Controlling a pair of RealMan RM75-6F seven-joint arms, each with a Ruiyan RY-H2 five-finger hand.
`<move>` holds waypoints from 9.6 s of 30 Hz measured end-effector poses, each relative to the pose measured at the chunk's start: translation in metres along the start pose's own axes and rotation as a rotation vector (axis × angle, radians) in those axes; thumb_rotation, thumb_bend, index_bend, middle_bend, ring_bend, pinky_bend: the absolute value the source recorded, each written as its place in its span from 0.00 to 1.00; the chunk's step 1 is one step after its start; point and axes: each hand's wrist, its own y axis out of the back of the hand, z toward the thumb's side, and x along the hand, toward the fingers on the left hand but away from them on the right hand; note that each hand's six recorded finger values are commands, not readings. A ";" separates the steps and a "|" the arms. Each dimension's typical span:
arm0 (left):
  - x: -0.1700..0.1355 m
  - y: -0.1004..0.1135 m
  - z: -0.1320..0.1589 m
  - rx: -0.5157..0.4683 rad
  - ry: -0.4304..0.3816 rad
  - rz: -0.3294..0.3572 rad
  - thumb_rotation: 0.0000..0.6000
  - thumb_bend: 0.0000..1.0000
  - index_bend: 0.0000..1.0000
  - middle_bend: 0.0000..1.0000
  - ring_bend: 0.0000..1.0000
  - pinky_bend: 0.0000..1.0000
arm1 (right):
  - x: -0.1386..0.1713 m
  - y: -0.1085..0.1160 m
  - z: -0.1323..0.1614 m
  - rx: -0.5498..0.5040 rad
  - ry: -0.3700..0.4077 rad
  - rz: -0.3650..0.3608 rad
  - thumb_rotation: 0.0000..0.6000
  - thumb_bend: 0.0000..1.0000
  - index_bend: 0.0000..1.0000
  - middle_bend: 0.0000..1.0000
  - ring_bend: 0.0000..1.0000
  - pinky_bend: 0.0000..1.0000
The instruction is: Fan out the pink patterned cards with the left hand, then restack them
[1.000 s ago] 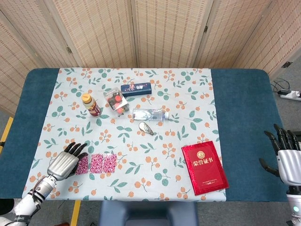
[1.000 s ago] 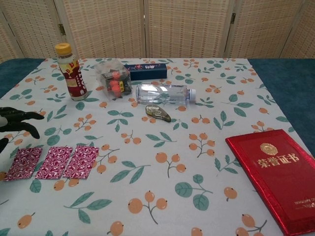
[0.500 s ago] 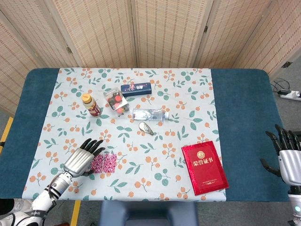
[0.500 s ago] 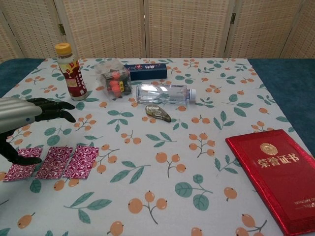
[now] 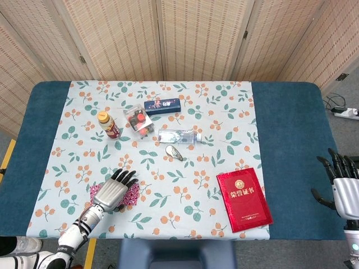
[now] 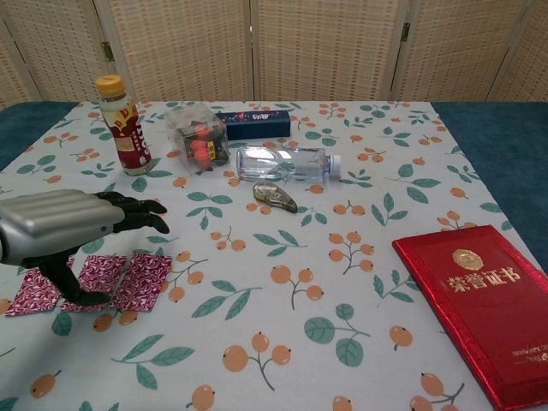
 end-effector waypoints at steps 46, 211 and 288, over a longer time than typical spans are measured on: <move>0.018 -0.021 0.007 -0.114 0.121 -0.125 1.00 0.34 0.11 0.00 0.00 0.00 | -0.006 0.000 -0.007 -0.008 0.004 -0.013 1.00 0.27 0.14 0.00 0.00 0.00; -0.014 -0.040 -0.039 -0.168 0.251 -0.094 1.00 0.35 0.25 0.00 0.00 0.00 | -0.001 -0.001 -0.013 -0.021 -0.007 -0.013 1.00 0.27 0.14 0.00 0.00 0.00; -0.113 0.032 -0.156 -0.416 0.507 0.450 1.00 0.36 0.16 0.00 0.00 0.00 | 0.000 0.005 -0.003 -0.054 0.026 0.005 1.00 0.27 0.14 0.00 0.00 0.00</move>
